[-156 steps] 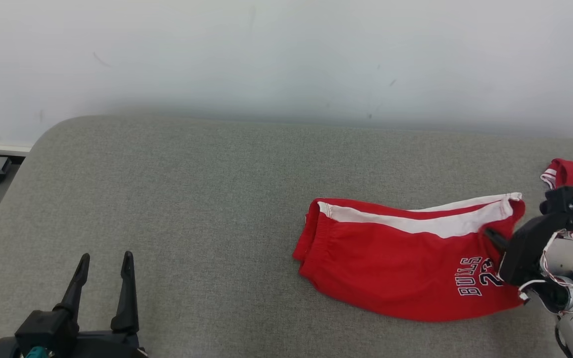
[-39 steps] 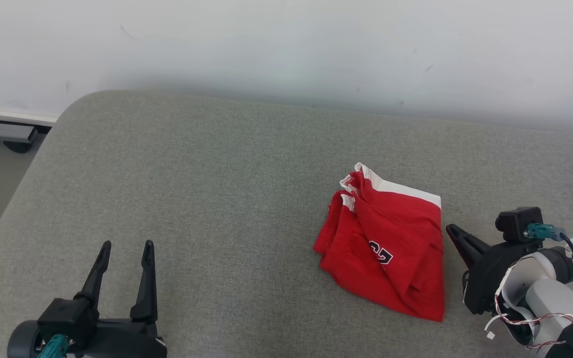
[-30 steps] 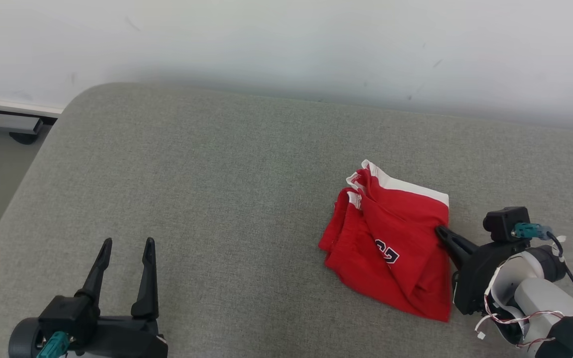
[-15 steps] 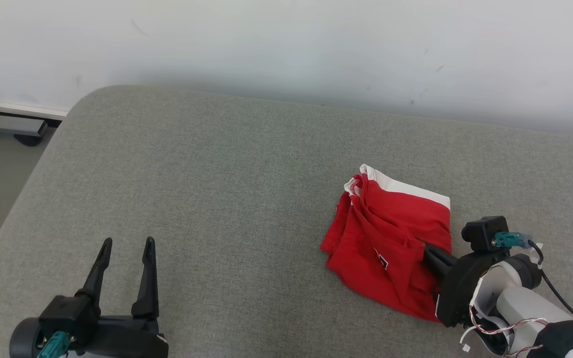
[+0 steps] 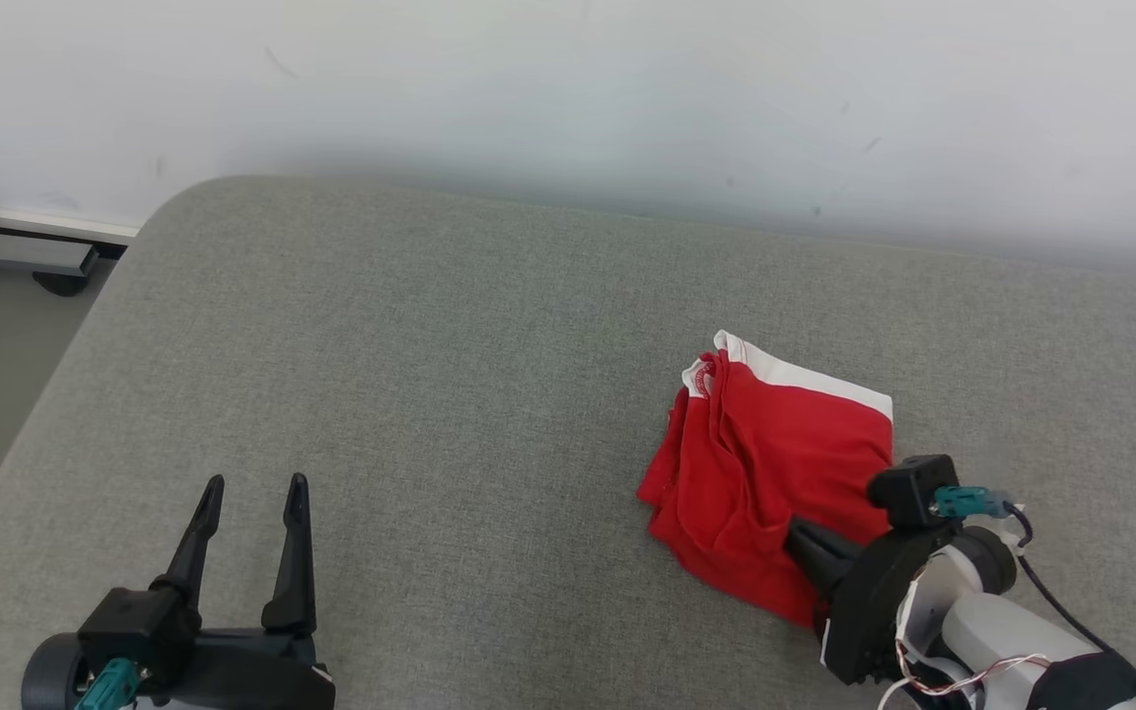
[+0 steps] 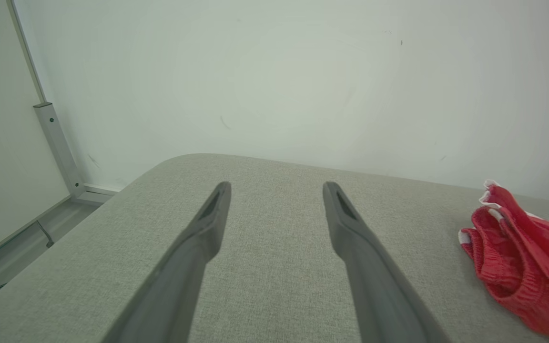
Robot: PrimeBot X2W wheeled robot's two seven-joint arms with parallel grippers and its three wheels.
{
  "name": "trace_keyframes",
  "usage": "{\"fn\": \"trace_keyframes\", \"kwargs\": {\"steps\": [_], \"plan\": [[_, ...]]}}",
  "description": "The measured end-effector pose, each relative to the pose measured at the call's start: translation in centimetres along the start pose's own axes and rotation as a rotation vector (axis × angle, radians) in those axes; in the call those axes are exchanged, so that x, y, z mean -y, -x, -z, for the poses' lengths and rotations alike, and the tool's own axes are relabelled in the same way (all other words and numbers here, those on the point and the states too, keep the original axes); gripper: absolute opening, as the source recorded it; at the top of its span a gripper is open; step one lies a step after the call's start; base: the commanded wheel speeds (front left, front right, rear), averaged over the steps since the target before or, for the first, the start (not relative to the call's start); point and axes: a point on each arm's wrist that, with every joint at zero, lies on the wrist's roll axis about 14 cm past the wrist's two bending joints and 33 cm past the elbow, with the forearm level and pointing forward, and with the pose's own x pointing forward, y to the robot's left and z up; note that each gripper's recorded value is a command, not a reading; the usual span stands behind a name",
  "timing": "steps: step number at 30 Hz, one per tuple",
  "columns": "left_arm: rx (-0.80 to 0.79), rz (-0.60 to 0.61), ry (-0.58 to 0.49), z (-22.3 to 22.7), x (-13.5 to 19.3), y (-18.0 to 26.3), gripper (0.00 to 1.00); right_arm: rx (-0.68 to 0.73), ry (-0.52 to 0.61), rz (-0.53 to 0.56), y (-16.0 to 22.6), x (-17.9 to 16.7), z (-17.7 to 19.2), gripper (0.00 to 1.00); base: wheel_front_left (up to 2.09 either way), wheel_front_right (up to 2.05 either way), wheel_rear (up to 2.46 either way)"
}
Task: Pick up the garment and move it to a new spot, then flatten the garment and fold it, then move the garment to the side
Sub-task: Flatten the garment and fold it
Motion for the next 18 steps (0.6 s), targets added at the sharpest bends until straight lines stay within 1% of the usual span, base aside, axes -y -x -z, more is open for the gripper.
{"fn": "trace_keyframes", "kwargs": {"steps": [9, 14, 18], "plan": [[0.009, -0.008, 0.001, -0.3, -0.3, 0.3, 1.00, -0.005, -0.017, -0.067, -0.8, -3.1, 0.8, 0.00, 0.00, 0.00, 0.00], [0.016, -0.014, 0.001, -0.6, -0.6, 0.6, 1.00, -0.004, -0.042, -0.083, -1.3, -4.5, 1.4, 0.00, 0.00, 0.00, 0.00], [0.020, -0.019, 0.000, -0.7, -0.7, 0.7, 1.00, -0.015, -0.046, -0.085, -1.4, -4.9, 2.0, 0.00, 0.00, 0.00, 0.00]]}}
